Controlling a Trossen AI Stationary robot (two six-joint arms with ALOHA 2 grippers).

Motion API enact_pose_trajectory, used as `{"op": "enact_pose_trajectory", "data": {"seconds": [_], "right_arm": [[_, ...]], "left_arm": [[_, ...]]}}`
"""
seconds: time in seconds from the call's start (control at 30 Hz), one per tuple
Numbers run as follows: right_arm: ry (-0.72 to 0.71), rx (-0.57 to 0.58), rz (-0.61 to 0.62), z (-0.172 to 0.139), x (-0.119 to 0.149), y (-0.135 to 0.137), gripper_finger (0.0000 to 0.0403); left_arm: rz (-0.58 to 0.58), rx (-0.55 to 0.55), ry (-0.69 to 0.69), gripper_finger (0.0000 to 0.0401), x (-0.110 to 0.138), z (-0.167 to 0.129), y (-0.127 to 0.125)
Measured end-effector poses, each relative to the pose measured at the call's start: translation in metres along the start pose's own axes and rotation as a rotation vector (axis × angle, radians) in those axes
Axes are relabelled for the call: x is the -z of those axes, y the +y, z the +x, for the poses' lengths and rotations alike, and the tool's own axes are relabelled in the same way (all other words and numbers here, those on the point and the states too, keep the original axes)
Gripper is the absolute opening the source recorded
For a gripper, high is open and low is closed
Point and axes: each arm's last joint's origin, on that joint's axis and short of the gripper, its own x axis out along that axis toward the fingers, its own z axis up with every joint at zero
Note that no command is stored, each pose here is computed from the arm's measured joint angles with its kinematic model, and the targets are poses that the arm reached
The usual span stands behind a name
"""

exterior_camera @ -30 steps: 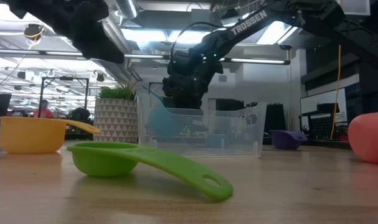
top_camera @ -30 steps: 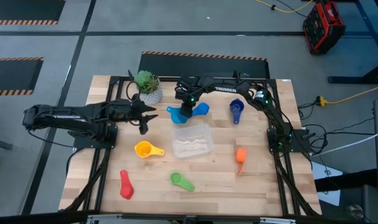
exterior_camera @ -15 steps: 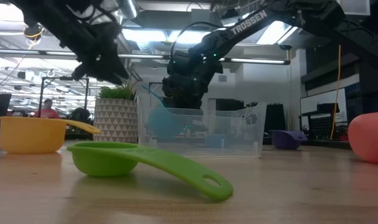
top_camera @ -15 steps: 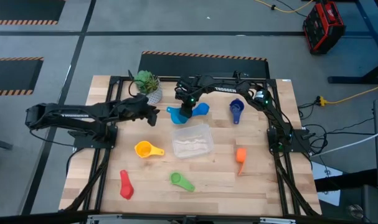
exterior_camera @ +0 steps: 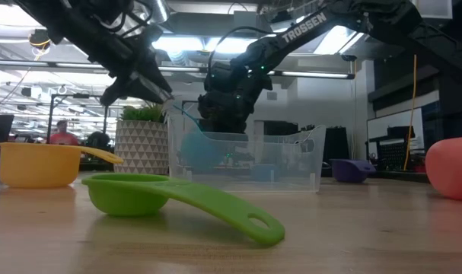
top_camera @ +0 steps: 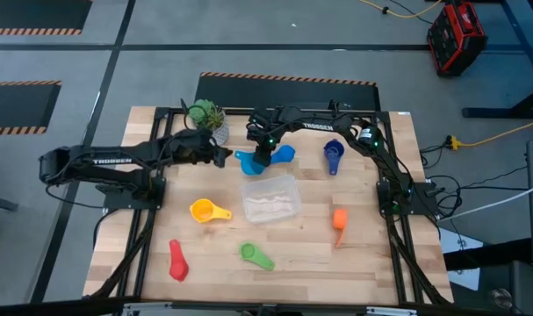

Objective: Nest measuring cups in basket
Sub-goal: Prepare the light blue measuring cup

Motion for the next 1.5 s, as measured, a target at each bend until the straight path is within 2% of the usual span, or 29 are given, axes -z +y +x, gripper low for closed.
{"op": "enact_pose_trajectory", "data": {"seconds": [0.27,0.67,0.97,1.27,1.5], "right_arm": [[-0.062,0.001,-0.036,0.001,-0.007,0.003,0.0022],[-0.117,-0.006,-0.082,0.006,-0.013,0.015,0.0022],[-0.117,0.038,-0.079,0.006,-0.013,0.014,0.0022],[-0.142,0.043,-0.088,0.005,-0.016,0.014,0.0022],[-0.143,0.047,-0.088,0.005,-0.016,0.014,0.0022]], "left_arm": [[-0.064,0.02,0.025,0.0137,-0.002,0.0,0.002],[-0.08,0.036,0.046,0.0137,-0.002,0.0,0.002],[-0.094,0.047,0.075,0.0133,-0.001,0.0,0.002],[-0.095,0.028,0.083,0.0089,0.001,0.0,0.003],[-0.093,0.018,0.07,0.003,0.0,0.0,0.004]]}}
